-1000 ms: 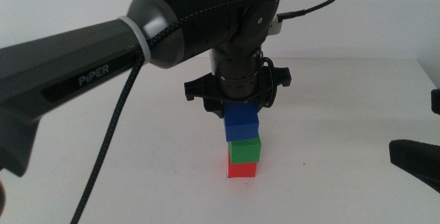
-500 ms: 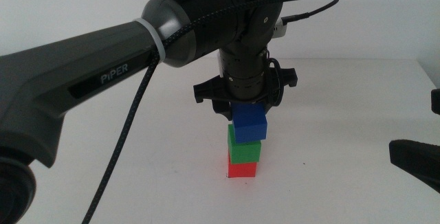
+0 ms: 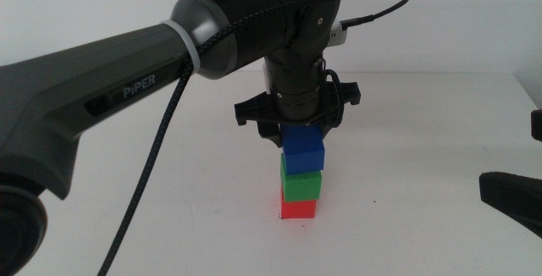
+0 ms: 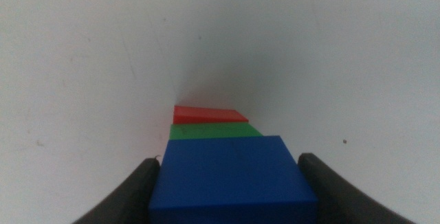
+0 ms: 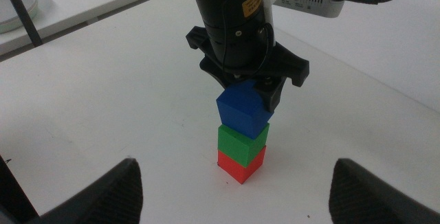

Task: Stack red cubes first, then green, then blue cubes in a specific spot.

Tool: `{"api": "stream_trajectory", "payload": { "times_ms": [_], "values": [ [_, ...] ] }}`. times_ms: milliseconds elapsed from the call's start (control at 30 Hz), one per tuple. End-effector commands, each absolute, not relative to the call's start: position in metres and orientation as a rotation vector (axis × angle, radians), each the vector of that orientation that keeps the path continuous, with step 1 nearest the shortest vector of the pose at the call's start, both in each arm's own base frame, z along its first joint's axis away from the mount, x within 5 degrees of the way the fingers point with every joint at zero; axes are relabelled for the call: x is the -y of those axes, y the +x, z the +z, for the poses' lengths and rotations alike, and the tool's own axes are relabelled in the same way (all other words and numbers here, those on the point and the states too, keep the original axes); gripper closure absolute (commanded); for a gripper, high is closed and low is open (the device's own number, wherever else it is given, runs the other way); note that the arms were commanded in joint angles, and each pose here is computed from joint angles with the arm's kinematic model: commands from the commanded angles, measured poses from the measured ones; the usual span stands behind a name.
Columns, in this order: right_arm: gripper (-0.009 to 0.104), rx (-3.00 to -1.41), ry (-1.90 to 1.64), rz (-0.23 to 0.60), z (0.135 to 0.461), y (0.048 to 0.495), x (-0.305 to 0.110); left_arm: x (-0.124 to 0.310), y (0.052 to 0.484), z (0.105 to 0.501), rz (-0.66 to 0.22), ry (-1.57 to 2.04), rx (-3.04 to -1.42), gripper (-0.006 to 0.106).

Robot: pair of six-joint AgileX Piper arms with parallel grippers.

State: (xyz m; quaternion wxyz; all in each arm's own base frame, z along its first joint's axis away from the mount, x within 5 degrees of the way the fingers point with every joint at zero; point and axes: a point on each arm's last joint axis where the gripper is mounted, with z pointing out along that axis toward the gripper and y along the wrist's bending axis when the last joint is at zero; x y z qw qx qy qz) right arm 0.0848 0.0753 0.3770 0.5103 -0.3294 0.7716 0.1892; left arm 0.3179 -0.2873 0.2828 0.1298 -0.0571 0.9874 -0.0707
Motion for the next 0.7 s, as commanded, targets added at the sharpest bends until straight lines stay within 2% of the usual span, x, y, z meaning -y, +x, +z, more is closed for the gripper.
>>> {"api": "stream_trajectory", "payload": {
  "times_ms": [0,433,667],
  "values": [
    [0.007,-1.85,-0.78,0.447,0.377,0.085,-0.074,0.285,0.319,0.287,-0.225,-0.172,-2.861,0.102],
    [0.007,-1.851,-0.779,0.448,0.377,0.085,-0.074,0.29,0.321,0.274,-0.217,-0.143,-2.901,0.102],
    [0.007,-1.851,-0.779,0.448,0.377,0.085,-0.074,0.289,0.321,0.275,-0.201,-0.102,-2.894,0.087]
  ]
}}
